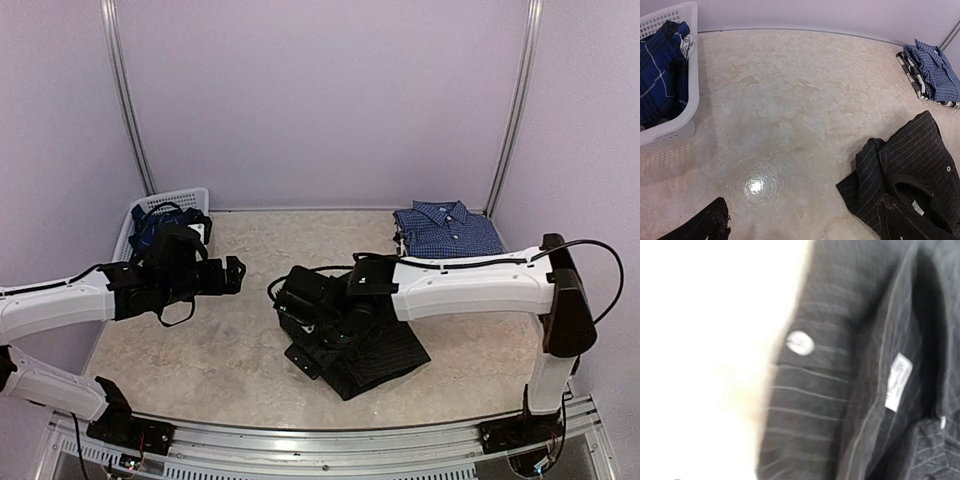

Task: Fold and stack the long sleeve shirts
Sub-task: Turn over the square-folded shirt at the center of the board, then rotate the square-folded shirt at the center of the board.

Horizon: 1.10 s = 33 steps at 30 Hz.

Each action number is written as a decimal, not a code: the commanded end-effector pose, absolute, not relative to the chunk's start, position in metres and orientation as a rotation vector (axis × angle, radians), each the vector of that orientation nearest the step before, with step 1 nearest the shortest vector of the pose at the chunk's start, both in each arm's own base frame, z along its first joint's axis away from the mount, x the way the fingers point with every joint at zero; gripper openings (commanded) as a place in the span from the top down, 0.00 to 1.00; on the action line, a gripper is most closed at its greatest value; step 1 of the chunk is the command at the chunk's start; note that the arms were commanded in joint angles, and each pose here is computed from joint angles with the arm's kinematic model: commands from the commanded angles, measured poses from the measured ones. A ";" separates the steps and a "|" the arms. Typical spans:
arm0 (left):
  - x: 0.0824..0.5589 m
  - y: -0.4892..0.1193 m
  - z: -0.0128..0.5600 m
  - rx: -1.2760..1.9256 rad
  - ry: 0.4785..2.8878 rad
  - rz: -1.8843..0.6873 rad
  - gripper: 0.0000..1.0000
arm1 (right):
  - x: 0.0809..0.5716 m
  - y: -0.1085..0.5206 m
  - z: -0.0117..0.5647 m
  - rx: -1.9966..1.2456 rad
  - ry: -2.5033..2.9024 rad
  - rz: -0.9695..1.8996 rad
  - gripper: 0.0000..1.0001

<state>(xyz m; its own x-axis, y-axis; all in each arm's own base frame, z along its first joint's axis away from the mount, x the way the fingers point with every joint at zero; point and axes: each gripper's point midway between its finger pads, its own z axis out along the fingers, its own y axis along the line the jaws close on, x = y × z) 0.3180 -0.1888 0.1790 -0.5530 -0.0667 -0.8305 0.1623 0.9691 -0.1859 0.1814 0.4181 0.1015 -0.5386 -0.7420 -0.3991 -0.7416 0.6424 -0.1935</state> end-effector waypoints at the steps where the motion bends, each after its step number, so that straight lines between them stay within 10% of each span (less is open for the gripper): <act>1: 0.307 -0.201 0.169 0.013 2.164 -0.463 0.01 | 0.174 0.435 0.156 -1.138 2.305 0.396 0.00; 20: 0.239 -0.327 0.093 0.024 2.368 -1.104 0.07 | 0.358 0.289 0.130 -0.642 2.396 0.495 0.03; 33: 0.253 -0.349 0.055 0.030 2.436 -1.219 0.49 | 0.412 0.295 0.093 -0.655 2.397 0.865 0.27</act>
